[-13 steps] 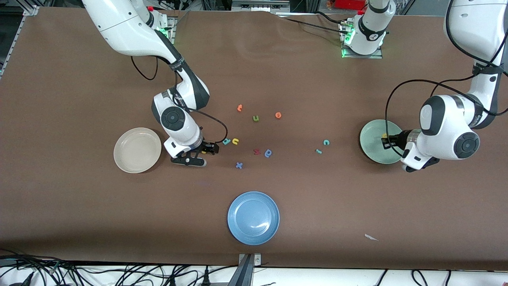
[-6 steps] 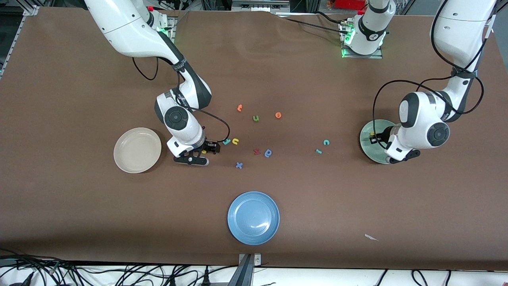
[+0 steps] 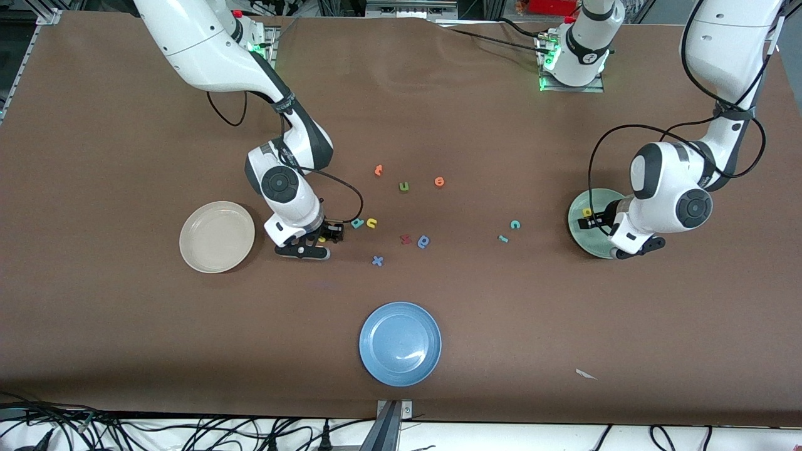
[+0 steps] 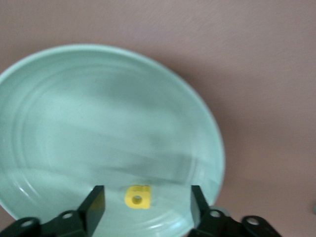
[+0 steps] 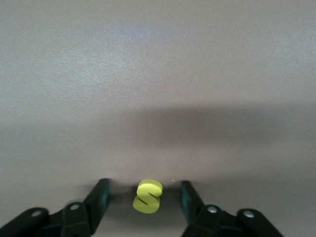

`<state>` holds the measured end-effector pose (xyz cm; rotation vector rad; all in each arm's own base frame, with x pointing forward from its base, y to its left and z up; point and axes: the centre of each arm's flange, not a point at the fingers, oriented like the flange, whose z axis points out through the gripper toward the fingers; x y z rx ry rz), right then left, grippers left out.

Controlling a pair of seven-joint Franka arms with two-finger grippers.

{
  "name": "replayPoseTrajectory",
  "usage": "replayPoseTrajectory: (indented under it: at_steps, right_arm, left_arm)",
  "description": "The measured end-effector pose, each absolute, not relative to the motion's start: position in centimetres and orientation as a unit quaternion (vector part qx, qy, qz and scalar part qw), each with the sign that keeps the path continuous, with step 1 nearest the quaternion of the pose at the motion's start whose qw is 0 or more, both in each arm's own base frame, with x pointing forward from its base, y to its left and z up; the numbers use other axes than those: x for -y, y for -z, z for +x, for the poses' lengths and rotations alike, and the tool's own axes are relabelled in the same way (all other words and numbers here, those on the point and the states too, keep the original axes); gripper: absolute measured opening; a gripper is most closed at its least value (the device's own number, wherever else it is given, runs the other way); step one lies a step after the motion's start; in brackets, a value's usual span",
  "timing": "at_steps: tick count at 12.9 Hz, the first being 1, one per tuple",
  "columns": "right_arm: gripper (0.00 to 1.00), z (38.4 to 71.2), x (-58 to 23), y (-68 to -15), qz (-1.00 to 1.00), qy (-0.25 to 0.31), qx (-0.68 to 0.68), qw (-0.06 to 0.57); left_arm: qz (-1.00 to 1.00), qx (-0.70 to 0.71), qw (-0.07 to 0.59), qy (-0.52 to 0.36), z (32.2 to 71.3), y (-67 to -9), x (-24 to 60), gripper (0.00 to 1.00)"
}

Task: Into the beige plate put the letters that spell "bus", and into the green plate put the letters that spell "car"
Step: 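Move the s to the beige plate while the left gripper grasps the c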

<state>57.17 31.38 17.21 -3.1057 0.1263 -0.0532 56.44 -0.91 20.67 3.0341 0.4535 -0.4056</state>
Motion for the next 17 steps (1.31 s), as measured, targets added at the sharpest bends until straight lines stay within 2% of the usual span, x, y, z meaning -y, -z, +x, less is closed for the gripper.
replayPoseTrajectory:
  at_steps: [1, 2, 3, 4, 6, 11, 17]
  right_arm:
    - [0.47, 57.2, -31.5, -17.3, -0.999, 0.019, -0.039, 0.018]
    - [0.41, 57.2, -31.6, -17.4, -0.999, 0.02, -0.038, 0.018]
    - [0.4, 57.2, -31.6, -17.4, -0.999, 0.021, -0.037, 0.018]
    - [0.3, 57.2, -31.7, -17.5, -0.999, 0.022, -0.036, 0.019]
    - [0.22, 57.2, -31.6, -17.8, -0.999, 0.024, -0.035, 0.018]
    - [0.22, 57.6, -30.5, -18.5, -0.999, 0.019, -0.026, 0.006]
    - [0.22, 58.8, -18.5, -27.8, -0.998, 0.004, 0.052, -0.025]
  left_arm:
    - [0.982, -0.14, 0.027, 0.121, 56.7, -21.9, 2.2, 0.94]
    - [0.984, -0.135, 0.031, 0.114, 56.9, -22.9, 3.8, 1.0]
    - [0.984, -0.133, 0.034, 0.11, 56.9, -23.6, 5.5, 1.0]
    - [0.985, -0.133, 0.038, 0.106, 56.8, -24.0, 7.4, 1.0]
    - [0.987, -0.129, 0.048, 0.088, 56.8, -24.3, 11.0, 0.96]
    - [0.991, -0.094, 0.034, 0.093, 54.7, -20.4, 18.0, 0.9]
    - [0.99, -0.098, 0.04, 0.09, 54.5, -16.7, 18.2, 0.86]
